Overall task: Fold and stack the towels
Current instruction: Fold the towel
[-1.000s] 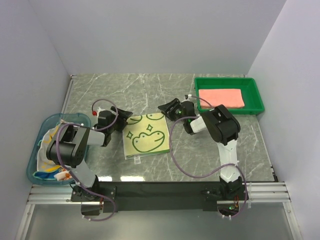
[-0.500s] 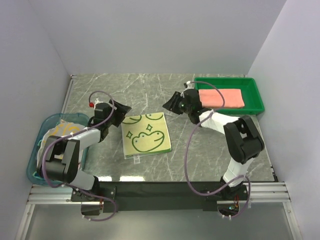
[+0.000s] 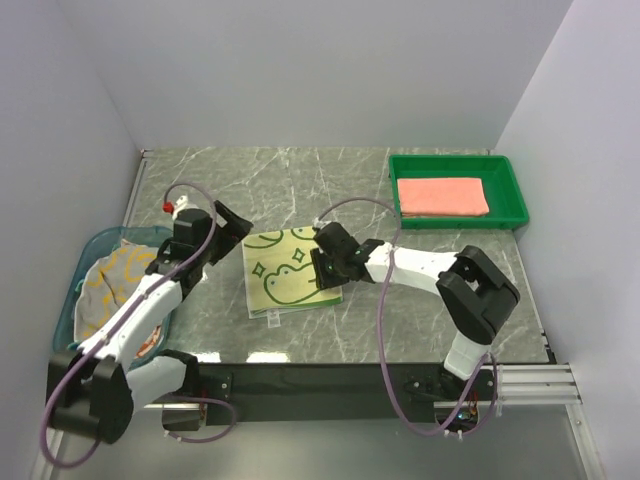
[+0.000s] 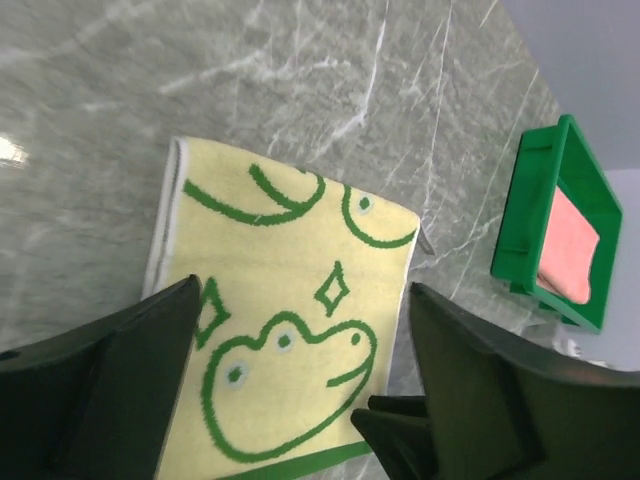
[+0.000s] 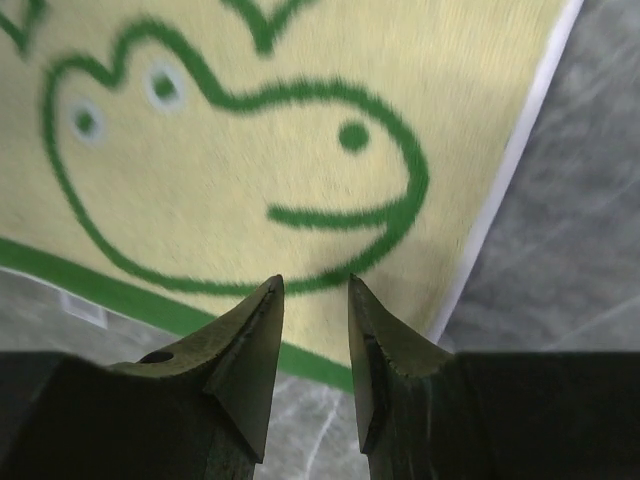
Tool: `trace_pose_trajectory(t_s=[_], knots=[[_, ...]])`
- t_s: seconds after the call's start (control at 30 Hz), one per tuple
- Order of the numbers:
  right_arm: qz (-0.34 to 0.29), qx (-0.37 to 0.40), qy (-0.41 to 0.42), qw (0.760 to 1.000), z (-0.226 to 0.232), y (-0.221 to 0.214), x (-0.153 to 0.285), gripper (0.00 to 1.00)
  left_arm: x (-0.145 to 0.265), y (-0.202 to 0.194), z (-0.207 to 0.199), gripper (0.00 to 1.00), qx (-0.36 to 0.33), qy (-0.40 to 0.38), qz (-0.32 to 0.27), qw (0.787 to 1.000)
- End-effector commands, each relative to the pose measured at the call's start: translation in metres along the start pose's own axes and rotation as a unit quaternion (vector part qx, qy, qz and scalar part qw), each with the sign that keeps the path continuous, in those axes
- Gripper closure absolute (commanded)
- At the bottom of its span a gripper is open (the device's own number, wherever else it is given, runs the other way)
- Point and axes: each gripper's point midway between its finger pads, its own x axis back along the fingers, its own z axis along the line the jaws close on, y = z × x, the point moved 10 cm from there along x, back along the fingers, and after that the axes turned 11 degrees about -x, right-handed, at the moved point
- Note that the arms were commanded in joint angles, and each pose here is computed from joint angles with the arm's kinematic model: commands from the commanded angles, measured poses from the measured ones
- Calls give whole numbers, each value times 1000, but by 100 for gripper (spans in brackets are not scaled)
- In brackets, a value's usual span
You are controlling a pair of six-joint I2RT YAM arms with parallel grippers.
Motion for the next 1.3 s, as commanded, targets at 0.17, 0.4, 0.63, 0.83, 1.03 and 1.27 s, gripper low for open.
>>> trace_pose_trajectory(t_s=[0.17,0.4,0.63,0.83,1.03,1.27], knots=[[88,47,-104,990,-25,-66,3,60,48,11,1,1,-64,35,10,997],[113,55,-70,990,-21,-88,24,60,55,4,7,1,-94,39,33,994],[8,157,-32,987,4,-26,70,53,46,13,-1,5,-165,44,105,980],[-43,147,24,988,-15,62,79,45,38,43,-18,1,-221,65,103,968],[-32,206,28,978,-28,104,49,46,20,26,-10,2,-231,26,119,965],[3,226,16,974,-50,138,8,49,4,7,10,2,-242,57,155,956]])
